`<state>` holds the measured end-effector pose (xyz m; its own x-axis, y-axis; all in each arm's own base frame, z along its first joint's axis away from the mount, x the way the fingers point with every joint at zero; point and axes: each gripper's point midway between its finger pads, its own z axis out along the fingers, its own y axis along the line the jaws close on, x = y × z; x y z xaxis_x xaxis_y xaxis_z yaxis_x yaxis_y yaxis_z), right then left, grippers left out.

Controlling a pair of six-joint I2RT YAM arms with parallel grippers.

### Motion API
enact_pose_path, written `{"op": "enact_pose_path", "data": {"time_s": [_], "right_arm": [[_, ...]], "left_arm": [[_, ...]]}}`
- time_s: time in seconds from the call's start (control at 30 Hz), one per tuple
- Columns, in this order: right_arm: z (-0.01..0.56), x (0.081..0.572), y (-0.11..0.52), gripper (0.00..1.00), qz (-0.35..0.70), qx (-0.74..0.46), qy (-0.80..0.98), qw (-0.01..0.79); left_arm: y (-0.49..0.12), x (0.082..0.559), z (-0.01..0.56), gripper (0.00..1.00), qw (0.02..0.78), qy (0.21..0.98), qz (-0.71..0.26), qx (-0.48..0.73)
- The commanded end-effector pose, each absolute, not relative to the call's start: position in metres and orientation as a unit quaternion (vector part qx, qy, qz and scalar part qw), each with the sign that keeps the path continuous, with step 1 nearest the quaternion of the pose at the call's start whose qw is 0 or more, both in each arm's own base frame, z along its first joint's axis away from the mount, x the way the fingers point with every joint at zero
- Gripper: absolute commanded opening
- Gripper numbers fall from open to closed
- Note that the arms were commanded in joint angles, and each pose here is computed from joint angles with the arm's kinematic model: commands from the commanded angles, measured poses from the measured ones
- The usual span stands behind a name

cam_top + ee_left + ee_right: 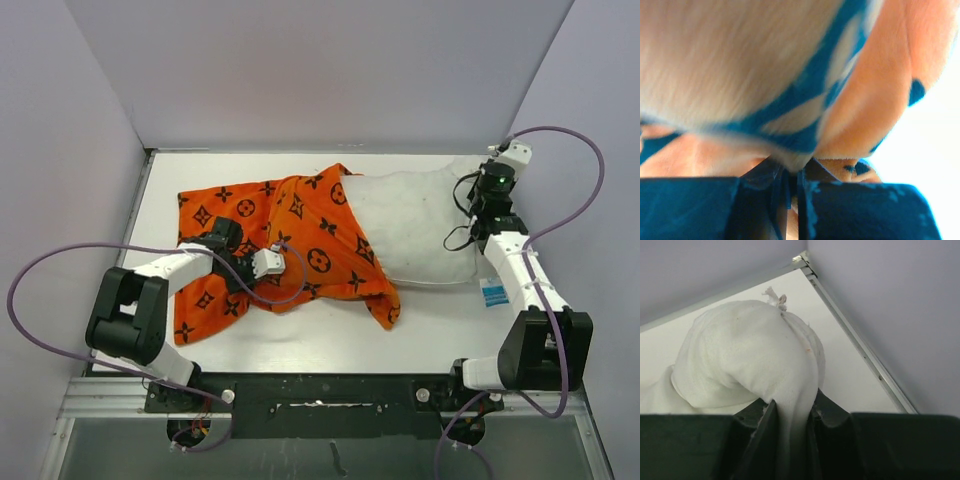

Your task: Remove the pillowcase from the pillow

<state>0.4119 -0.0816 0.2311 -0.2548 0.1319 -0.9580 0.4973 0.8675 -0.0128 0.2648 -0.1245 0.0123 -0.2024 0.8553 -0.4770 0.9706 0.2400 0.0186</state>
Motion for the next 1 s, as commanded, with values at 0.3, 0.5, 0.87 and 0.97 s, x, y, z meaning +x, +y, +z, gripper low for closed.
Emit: {"op": "enact_pose_path", "data": {"time_s": [0.3,0.5,0.87,0.97], "right_arm": [[0.343,0.46,-0.097,0.0,0.021,0.254,0.707,0.66],[0.373,0.453,-0.116,0.0,0.01,0.281,0.672,0.685],[0.347,0.398,-0.193,0.0,-0.136,0.371,0.657,0.642],[0.334,0.377,-0.216,0.0,-0.178,0.4,0.648,0.623]], "left_arm": [[0.094,0.389,0.179,0.0,0.384,0.809,0.07,0.439],[0.152,0.406,0.244,0.0,0.474,0.792,0.141,0.358],[0.181,0.421,0.286,0.0,0.54,0.782,0.164,0.264],[0.186,0.425,0.291,0.0,0.549,0.779,0.173,0.249]]}}
